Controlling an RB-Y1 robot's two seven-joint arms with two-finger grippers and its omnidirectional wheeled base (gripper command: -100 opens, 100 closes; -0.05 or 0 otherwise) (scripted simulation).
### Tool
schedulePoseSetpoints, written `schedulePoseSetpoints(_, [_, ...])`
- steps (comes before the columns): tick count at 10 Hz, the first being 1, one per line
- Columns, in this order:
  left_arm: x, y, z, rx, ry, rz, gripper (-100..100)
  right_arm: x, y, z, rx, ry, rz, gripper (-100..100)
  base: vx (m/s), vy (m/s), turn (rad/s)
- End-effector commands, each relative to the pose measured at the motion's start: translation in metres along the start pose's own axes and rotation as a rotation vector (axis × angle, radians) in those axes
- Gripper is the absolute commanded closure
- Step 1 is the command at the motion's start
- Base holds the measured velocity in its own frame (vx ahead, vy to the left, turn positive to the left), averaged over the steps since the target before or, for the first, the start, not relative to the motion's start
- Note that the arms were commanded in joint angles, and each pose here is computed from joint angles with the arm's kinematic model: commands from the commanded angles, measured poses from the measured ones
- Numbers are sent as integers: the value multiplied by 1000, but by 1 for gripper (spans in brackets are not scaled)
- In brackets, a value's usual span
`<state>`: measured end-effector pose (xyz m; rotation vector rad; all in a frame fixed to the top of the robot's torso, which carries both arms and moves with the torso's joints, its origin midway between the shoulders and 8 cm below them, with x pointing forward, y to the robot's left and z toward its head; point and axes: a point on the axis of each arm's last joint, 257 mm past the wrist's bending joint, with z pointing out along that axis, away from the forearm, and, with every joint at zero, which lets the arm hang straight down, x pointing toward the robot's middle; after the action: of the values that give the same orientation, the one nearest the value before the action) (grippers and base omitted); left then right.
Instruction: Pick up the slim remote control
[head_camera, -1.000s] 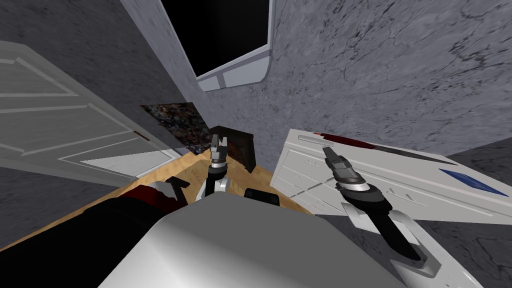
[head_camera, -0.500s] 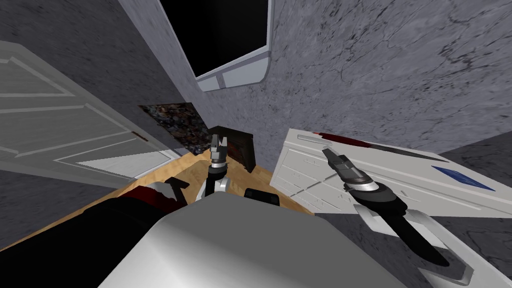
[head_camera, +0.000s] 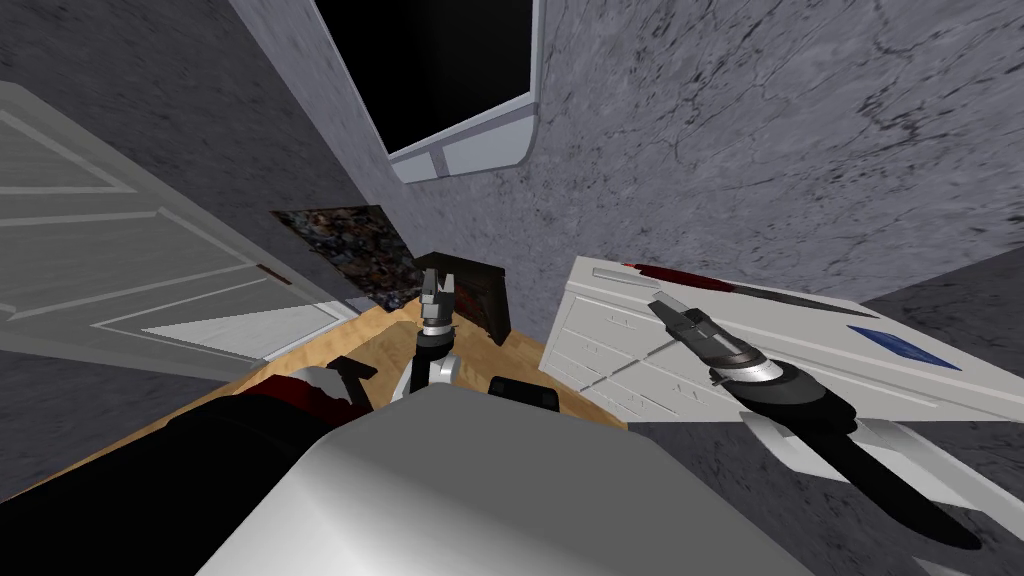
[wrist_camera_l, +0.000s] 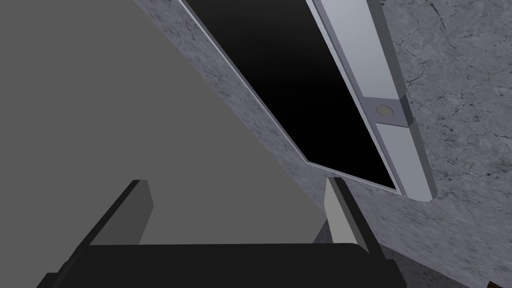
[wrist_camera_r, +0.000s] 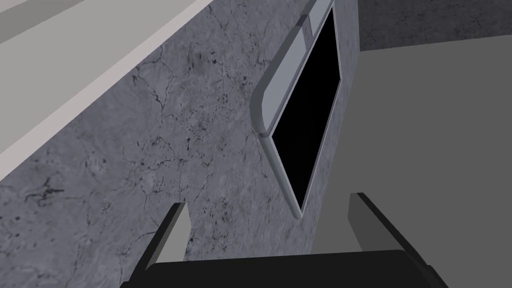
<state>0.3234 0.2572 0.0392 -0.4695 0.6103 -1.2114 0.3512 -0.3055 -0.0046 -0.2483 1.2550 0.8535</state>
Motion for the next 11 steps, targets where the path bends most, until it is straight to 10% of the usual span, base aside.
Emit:
schedulePoseSetpoints(1, [0, 0, 0, 0, 0, 0, 0, 0, 0, 3, -13, 33, -16, -100, -6, 2, 2])
schedulePoseSetpoints(11, [0, 0, 0, 0, 0, 0, 0, -15, -37, -14, -41, 303, -166, -100, -6, 3, -22])
